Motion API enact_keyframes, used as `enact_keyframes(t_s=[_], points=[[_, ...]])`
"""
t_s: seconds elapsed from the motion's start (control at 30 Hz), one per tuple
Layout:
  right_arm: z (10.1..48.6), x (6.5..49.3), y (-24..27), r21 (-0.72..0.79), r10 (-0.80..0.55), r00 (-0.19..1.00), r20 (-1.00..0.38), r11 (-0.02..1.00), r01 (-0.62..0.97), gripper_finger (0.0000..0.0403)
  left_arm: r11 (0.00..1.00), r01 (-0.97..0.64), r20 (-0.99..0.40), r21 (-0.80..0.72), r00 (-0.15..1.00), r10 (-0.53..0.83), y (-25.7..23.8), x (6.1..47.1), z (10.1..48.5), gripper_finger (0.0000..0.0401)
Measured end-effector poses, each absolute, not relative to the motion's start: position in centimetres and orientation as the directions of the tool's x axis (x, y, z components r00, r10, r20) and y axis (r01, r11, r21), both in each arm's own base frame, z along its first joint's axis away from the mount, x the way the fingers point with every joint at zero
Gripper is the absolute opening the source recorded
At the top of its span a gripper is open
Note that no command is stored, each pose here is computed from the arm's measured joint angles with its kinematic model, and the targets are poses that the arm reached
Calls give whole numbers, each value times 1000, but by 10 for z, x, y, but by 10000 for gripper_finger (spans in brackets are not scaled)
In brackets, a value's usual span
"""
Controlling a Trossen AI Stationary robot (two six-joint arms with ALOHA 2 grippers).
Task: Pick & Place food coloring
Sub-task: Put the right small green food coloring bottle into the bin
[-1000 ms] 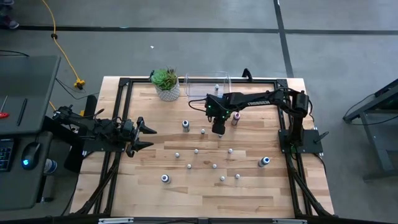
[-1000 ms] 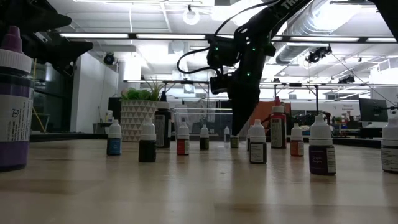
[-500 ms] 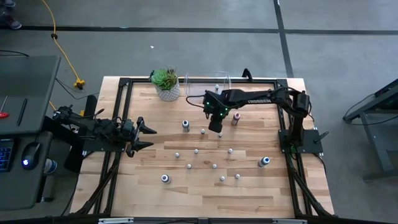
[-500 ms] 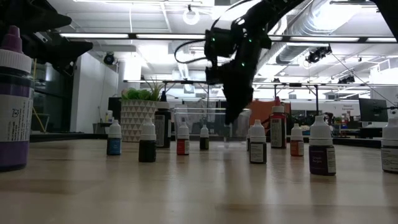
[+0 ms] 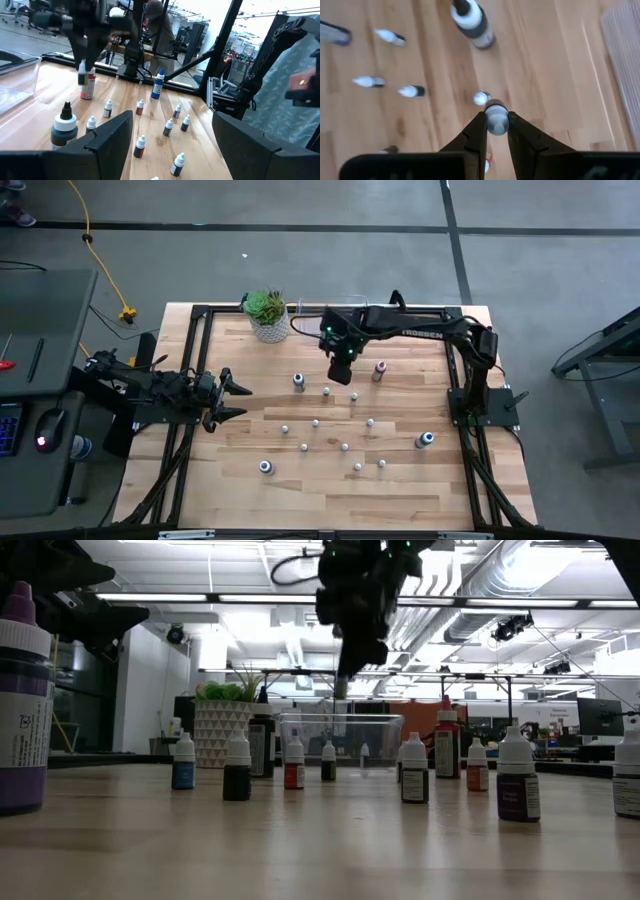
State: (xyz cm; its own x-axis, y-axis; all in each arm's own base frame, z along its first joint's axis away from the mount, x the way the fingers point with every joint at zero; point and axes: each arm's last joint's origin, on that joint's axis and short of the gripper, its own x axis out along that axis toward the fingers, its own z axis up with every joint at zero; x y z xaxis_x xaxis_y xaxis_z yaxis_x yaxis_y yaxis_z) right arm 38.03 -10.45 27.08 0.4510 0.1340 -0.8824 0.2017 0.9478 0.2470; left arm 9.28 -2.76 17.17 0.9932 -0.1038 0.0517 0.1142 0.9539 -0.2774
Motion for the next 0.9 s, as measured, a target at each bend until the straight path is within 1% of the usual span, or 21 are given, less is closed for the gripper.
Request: enact_keyframes(t_s=[0.17,0.3,0.4,0.57,0.63,0.73,0.9], points=[[298,382,-103,270,174,487,-856,953,134,51,954,114,52,-277,993,-104,-28,93,172,271],[314,380,-102,247,176,492,-853,965,83,51,954,114,52,-277,993,-104,-28,93,172,271],[324,380,-103,198,160,508,-846,980,22,53,954,115,52,-278,993,-104,-28,93,172,271],[342,383,-103,72,133,568,-812,989,-130,51,954,114,52,-277,993,-104,-28,93,172,271],[347,383,-104,6,102,584,-805,987,-163,50,954,114,52,-277,993,-104,-28,93,172,271],[350,384,-108,-98,18,594,-804,982,-162,53,954,115,52,-277,993,-104,-28,93,172,271],[354,383,-129,-220,-145,613,-777,974,-49,54,954,114,52,-277,993,-104,-28,93,172,271]])
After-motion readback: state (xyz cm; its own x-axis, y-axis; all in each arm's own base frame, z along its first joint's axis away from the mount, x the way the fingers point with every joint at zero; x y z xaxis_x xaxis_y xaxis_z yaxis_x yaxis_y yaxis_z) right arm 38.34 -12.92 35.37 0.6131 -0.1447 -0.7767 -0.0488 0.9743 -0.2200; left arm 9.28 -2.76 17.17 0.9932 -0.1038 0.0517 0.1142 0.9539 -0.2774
